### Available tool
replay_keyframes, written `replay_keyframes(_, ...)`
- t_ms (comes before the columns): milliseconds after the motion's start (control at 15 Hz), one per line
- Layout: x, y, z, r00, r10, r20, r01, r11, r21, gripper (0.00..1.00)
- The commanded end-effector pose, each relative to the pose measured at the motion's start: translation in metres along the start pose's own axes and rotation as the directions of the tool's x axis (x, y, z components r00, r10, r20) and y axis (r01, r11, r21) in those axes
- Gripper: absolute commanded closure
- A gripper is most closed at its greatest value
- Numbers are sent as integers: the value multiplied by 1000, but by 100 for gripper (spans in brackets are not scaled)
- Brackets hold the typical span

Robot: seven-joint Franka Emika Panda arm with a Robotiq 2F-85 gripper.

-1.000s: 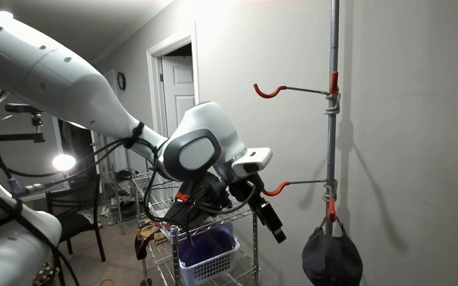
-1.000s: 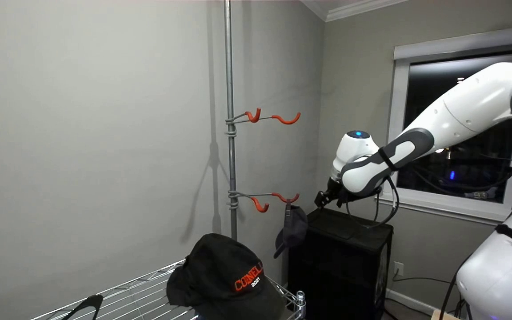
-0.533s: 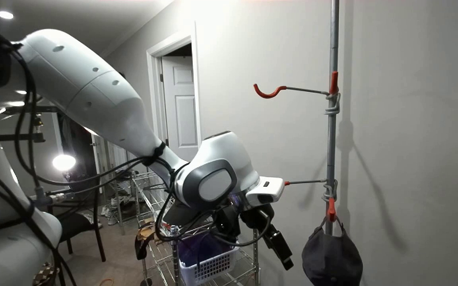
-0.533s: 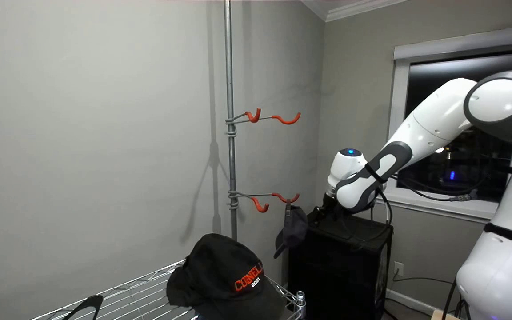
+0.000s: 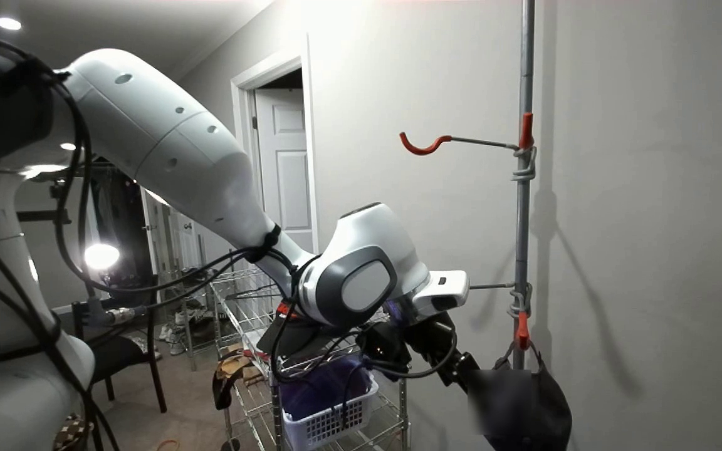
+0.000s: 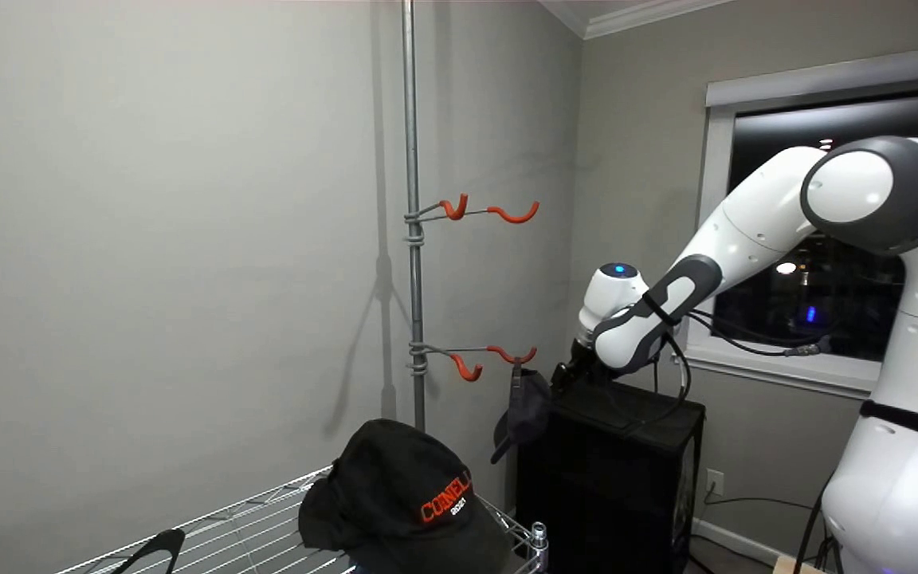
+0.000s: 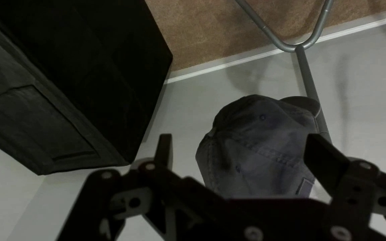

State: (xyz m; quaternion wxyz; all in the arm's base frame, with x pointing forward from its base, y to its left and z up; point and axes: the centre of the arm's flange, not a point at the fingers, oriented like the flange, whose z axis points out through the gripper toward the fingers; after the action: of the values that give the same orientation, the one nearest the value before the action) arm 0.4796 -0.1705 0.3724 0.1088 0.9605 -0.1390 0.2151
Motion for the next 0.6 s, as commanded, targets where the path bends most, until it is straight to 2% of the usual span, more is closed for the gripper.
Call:
replay_keyframes(0,-2,6,7,999,-31,-18,31,1000,0,0)
replay_keyframes(533,-1,3,3,1000,1,4,-1,1000,-1,0)
